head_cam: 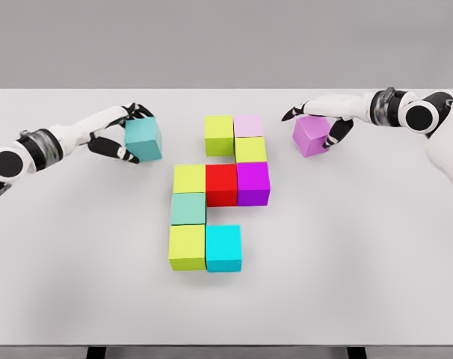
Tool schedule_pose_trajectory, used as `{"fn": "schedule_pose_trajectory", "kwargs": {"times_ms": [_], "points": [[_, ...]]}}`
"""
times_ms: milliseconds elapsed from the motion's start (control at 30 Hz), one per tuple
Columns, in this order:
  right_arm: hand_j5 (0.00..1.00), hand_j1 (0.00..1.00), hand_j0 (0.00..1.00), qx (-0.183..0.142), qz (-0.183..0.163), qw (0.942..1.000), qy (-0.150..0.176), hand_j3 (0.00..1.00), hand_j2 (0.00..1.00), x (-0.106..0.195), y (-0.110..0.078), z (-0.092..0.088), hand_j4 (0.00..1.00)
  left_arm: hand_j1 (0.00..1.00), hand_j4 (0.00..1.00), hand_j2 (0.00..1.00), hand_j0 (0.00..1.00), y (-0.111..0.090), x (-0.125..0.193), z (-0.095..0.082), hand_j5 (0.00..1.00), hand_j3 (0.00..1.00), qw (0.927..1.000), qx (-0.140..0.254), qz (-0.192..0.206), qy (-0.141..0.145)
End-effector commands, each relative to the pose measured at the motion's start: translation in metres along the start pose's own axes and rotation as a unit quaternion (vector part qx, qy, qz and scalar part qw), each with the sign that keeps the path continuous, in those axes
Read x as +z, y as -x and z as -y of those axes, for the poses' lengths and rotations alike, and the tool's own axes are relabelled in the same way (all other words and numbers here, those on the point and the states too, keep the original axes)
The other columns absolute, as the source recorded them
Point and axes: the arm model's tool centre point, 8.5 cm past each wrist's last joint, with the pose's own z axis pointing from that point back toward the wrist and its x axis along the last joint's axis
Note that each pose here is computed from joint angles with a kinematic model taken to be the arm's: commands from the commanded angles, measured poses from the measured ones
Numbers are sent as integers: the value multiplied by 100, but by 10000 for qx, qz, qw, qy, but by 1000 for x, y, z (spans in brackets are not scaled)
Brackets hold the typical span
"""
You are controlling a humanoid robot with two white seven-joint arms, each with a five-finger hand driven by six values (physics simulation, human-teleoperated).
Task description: Assemble the squares on the desktop into the number 2
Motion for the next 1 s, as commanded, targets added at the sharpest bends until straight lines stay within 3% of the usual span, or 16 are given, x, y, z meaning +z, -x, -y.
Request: {"fn": "schedule_pose_trajectory", "kwargs": {"times_ms": [0, 100, 267, 533, 633, 733, 800, 967], "points": [[94, 94, 94, -26, 21, 10000, 11, 94, 94, 1, 1, -1, 94, 45, 45, 45, 45, 4, -16, 8, 45, 45, 9998, 188, -107, -13], [93, 93, 93, -32, 16, 10000, 8, 93, 93, 1, 2, -1, 93, 45, 45, 45, 45, -5, -35, 10, 45, 45, 9996, 261, -142, -34], [93, 93, 93, -19, 16, 10000, -26, 93, 93, -1, 1, -3, 93, 45, 45, 45, 45, -16, -61, -3, 45, 45, 9990, 302, -267, -176], [95, 95, 95, 3, 27, 10000, -95, 95, 95, -4, -1, -6, 95, 45, 45, 45, 45, -31, -74, 5, 45, 45, 9993, 328, -116, -102], [87, 87, 87, 3, 27, 10000, -95, 87, 87, -4, -1, -6, 87, 46, 46, 46, 46, -36, -79, 10, 46, 46, 9991, 400, -127, -66], [86, 86, 86, -22, 1, 9999, -114, 86, 86, -4, 1, -7, 86, 47, 47, 47, 47, -38, -80, 0, 47, 47, 9975, 620, -233, -238], [86, 86, 86, -37, -23, 9999, -125, 86, 86, -4, 2, -8, 86, 47, 47, 47, 47, -33, -80, -7, 47, 47, 9951, 703, -455, -527], [89, 89, 89, -58, -40, 9999, -153, 89, 89, -3, 5, -11, 89, 49, 49, 49, 49, -36, -85, 3, 49, 49, 9942, 842, -409, -536]]}}
